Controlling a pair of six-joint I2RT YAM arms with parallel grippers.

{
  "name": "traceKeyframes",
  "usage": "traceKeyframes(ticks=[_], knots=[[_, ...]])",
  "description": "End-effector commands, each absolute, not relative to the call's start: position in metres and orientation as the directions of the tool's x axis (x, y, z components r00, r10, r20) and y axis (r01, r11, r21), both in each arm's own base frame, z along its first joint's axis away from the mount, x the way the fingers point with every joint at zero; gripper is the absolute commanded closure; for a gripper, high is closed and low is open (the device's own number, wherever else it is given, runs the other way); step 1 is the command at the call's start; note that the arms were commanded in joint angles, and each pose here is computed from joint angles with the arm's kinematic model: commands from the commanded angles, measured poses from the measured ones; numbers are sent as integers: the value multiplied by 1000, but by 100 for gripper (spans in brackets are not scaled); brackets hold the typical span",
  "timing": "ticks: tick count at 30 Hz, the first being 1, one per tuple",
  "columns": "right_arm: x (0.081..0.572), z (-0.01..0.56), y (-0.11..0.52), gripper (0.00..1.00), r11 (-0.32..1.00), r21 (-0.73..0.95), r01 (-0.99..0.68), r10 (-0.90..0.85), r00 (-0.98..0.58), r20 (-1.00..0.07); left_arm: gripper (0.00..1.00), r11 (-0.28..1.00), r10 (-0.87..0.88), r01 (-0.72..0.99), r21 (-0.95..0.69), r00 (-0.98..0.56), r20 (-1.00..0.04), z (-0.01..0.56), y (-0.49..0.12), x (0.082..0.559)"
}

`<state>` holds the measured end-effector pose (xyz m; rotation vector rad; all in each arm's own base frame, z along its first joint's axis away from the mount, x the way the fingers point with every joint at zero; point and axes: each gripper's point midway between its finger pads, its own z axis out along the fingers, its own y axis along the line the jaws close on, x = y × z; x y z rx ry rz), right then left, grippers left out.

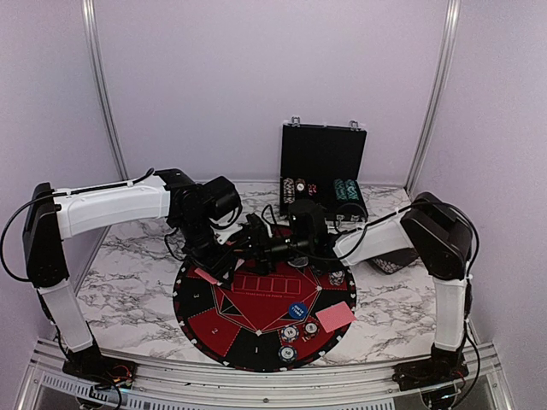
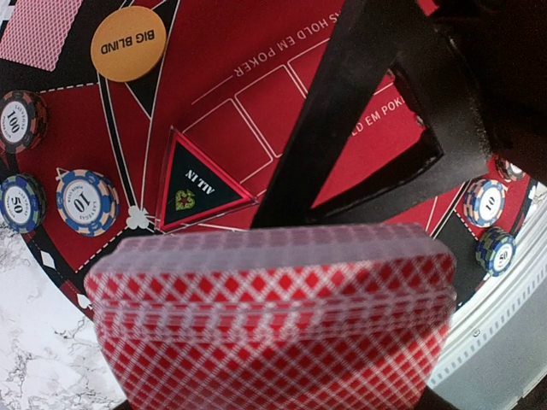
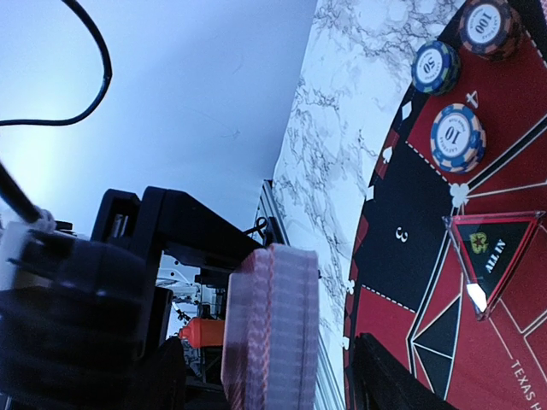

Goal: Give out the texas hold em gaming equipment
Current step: Distribute the poker card in the small blind area.

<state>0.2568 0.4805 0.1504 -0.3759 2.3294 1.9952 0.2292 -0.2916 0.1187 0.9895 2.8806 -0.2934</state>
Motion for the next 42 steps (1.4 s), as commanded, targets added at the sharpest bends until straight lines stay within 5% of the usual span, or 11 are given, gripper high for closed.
traceKeyframes(ticks=[1,42], knots=[[255,153,490,37,115,967,-226,-161,-965,-207,50,760,613,632,-149,-774,-158,129,-293,229],[279,140,454,45,252,935,-251,-72,-968,-241,50,760,614,633,-144,-773,-156,129,-290,227]])
